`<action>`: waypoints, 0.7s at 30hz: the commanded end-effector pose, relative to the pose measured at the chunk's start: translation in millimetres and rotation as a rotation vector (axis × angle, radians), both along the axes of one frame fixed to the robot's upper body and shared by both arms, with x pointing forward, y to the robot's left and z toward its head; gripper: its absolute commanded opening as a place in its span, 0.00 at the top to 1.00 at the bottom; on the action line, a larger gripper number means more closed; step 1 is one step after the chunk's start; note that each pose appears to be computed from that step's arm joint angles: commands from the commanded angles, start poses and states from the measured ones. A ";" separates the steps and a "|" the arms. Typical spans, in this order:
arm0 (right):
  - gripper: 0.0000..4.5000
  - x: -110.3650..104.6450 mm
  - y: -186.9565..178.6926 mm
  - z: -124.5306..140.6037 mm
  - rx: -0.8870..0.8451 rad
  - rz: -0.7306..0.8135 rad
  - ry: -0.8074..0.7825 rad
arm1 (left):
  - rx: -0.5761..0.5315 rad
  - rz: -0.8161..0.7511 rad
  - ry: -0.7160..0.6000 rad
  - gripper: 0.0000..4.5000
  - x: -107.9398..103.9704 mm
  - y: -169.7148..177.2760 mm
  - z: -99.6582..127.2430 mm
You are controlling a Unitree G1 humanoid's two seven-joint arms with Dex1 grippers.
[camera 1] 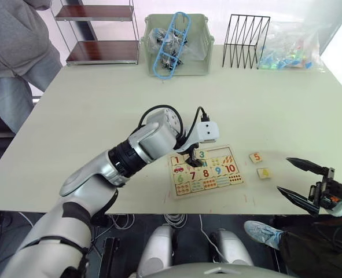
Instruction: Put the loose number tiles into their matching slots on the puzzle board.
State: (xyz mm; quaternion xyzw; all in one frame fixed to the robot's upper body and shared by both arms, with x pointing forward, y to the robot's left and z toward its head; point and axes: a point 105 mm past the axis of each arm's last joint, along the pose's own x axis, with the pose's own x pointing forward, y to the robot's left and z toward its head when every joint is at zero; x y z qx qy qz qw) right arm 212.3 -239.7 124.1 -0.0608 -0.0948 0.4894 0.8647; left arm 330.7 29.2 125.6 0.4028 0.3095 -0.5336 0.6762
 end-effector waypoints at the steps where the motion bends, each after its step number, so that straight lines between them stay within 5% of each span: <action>1: 0.00 -1.3 1.7 9.1 -0.005 0.008 -0.034 | -0.070 0.011 -0.011 0.03 5.2 1.3 24.1; 19: 0.00 3.0 -0.8 8.5 0.001 0.004 -0.035 | -0.413 0.057 -0.051 0.03 41.5 26.1 48.6; 21: 0.00 2.2 -0.5 8.5 0.002 0.002 -0.037 | -0.443 0.033 -0.046 0.17 41.7 26.2 44.5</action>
